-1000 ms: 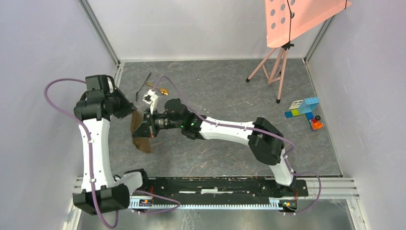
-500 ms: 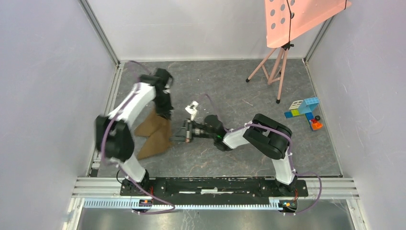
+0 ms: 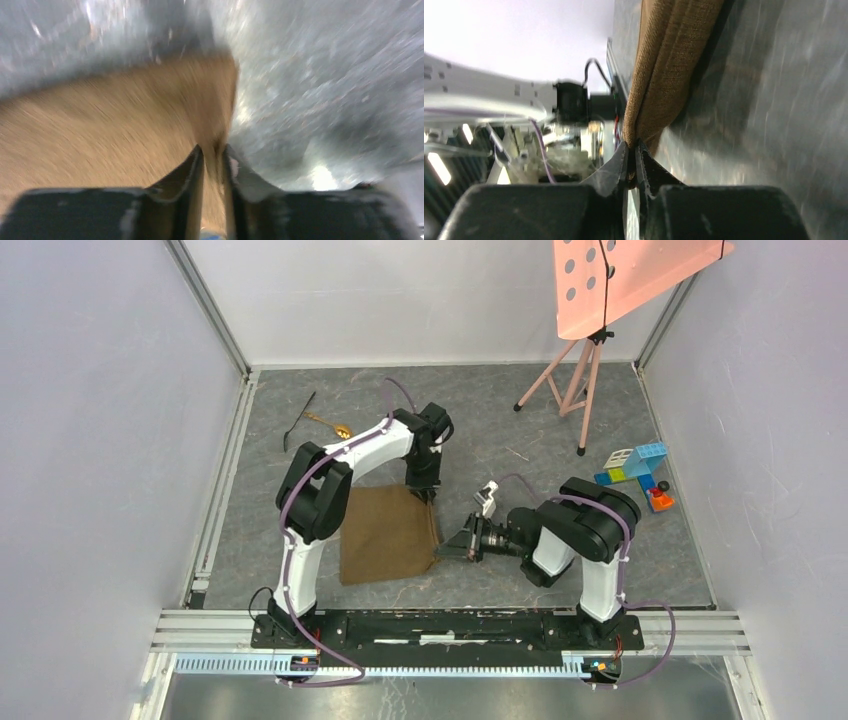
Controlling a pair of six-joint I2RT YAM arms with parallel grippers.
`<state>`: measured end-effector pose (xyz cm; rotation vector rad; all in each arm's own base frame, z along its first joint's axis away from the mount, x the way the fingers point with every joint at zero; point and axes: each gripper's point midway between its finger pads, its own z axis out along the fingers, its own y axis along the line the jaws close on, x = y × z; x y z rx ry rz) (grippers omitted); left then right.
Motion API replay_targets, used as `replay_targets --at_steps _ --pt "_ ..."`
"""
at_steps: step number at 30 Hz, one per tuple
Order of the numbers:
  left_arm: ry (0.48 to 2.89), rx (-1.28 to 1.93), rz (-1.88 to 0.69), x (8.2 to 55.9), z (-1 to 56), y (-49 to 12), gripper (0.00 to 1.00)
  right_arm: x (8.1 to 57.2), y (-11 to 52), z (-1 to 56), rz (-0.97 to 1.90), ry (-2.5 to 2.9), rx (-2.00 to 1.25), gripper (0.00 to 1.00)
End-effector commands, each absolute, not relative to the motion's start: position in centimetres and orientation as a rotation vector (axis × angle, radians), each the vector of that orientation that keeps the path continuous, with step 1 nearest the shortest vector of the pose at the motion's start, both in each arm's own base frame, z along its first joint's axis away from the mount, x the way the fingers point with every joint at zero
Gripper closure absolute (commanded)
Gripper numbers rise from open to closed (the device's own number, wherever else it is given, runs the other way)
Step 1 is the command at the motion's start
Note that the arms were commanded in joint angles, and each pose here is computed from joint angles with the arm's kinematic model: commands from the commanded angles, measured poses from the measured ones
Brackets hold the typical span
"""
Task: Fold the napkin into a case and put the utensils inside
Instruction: Turn over the upper triangle folded napkin at the center of the board, then smooth out the lower triangle-folded napkin at the center of the board.
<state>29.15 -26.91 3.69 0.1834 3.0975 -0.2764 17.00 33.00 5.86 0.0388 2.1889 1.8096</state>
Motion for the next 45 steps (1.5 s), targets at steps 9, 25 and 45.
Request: replay_targets --at_steps 9,25,45 --pt "2.662 0.249 -0.52 32.0 15.6 -26.7 0.22 12.8 28.4 4.6 1.628 2.244 -0.429 0.42" --pt "2.617 0.158 -0.648 22.2 15.2 -21.2 0.18 17.2 28.3 0.4 0.673 2.532 -0.698 0.29" --pt "2.627 0.009 -1.038 25.6 11.5 -28.3 0.3 15.4 27.4 6.1 0.739 2.346 -0.806 0.41"
